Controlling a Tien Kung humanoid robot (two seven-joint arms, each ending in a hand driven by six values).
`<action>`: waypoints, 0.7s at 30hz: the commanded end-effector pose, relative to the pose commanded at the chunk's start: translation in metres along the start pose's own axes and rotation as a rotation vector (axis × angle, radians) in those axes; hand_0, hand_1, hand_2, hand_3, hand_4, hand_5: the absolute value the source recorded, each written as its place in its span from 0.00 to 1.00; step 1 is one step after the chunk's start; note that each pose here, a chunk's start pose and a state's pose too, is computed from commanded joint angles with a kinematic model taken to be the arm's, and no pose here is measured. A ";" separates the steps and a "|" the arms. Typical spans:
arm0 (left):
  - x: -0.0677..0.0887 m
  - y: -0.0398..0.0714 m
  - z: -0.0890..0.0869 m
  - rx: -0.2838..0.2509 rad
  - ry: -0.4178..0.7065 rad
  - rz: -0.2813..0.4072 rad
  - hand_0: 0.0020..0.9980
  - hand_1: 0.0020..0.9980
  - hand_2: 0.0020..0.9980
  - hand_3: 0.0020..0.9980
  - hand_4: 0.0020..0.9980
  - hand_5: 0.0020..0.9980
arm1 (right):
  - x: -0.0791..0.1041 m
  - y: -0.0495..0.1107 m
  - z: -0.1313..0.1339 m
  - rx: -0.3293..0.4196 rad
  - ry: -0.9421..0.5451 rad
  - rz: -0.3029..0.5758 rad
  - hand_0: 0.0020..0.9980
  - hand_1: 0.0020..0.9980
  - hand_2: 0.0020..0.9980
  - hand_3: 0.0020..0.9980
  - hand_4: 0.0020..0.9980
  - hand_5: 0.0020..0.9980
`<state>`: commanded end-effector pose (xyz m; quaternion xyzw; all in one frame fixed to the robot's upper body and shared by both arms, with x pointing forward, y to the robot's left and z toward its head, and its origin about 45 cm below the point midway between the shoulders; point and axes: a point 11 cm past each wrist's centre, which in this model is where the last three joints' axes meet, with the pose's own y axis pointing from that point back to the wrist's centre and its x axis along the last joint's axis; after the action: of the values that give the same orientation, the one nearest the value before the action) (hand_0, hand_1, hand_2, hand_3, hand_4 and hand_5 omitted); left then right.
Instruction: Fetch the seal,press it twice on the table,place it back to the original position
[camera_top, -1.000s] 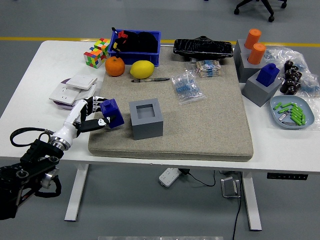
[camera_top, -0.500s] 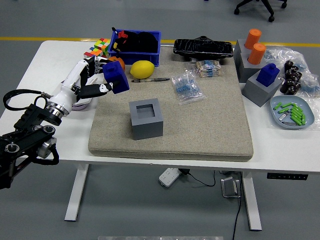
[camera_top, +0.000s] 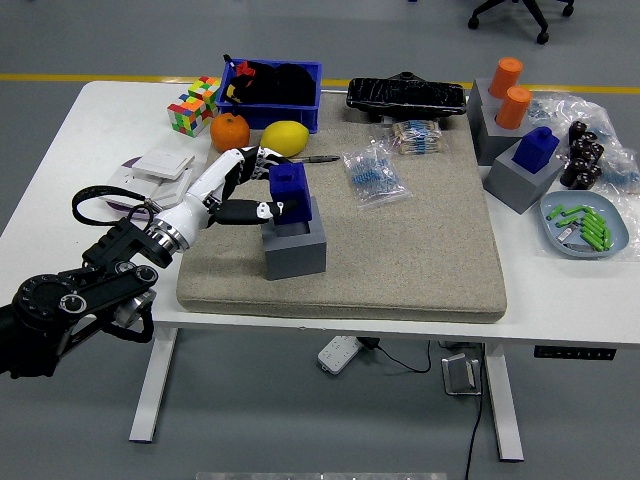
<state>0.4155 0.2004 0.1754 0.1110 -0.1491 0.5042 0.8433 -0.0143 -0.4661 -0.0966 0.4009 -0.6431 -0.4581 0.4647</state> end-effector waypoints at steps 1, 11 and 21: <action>-0.002 0.000 -0.001 0.004 -0.002 -0.003 0.66 0.48 0.41 0.55 0.67 0.00 | 0.000 0.000 0.000 0.000 0.001 0.000 0.74 0.69 0.66 0.62 0.74 0.52; -0.002 -0.003 -0.007 0.022 -0.018 0.001 0.66 0.48 0.41 0.55 0.68 0.00 | 0.000 0.000 -0.002 0.004 -0.002 0.000 0.74 0.69 0.66 0.62 0.73 0.52; 0.000 0.000 -0.015 0.046 -0.047 0.002 0.66 0.48 0.41 0.55 0.68 0.00 | 0.001 0.000 -0.001 0.002 -0.001 0.001 0.74 0.69 0.66 0.62 0.73 0.52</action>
<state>0.4178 0.2052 0.1619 0.1418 -0.1576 0.5057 0.8363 -0.0135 -0.4669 -0.0963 0.4008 -0.6438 -0.4575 0.4643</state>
